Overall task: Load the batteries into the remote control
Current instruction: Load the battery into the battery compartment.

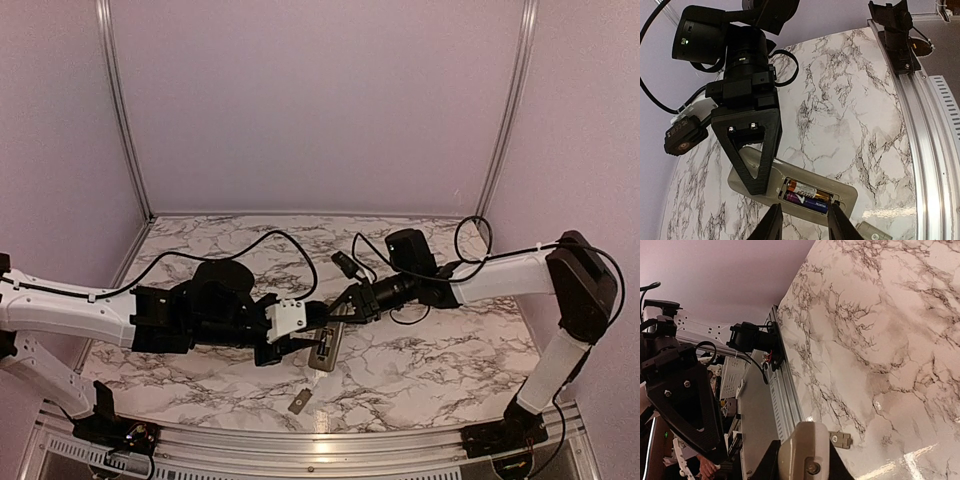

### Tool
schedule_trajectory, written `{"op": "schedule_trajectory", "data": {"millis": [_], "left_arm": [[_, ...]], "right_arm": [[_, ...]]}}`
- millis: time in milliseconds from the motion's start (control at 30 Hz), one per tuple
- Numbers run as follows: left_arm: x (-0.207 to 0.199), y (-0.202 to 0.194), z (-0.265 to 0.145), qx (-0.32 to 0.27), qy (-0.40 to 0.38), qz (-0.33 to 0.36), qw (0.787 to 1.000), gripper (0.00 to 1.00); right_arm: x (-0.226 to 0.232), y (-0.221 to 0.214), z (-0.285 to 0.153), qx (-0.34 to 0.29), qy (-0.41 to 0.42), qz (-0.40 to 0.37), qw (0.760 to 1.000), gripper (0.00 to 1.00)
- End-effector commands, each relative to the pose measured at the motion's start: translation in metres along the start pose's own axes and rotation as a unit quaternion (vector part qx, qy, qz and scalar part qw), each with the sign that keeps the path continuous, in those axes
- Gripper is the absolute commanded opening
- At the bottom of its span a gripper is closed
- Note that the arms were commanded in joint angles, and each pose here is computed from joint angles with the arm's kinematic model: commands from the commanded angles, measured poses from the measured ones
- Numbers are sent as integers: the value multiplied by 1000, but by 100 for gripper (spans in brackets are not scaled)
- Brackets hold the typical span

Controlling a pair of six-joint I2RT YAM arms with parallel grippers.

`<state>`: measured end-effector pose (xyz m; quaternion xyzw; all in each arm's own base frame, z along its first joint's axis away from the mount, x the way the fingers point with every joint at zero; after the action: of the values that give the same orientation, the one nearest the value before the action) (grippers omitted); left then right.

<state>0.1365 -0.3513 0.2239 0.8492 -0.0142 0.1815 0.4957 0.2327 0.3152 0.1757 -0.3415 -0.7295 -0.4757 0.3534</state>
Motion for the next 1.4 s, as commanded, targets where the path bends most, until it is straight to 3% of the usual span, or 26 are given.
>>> {"op": "schedule_trajectory", "data": {"millis": [0,567,1367], "left_arm": [[0,3,9,17,-6,34,999,29],[-4,-9,28,67,-7,69,995,19],[-8,-20,37,96,-19,74,992,18]], "right_arm": [[13,2,11,16,12,-22,1000,0],[14,-2,23,35,16,-19,999,0],[13,-5,29,46,15,-21,999,0]]}}
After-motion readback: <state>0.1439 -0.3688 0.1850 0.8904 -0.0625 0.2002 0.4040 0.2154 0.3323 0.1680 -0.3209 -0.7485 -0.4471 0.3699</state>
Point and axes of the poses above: each gripper's point midway between its finger pads, its own z axis out along the fingers, its own x axis along the line the jaws close on, y = z × x, the point moved 6 cm from there along -z, back along the fingers, and after that the axes turned 3 degrees about -z, right-handed, at the moved point
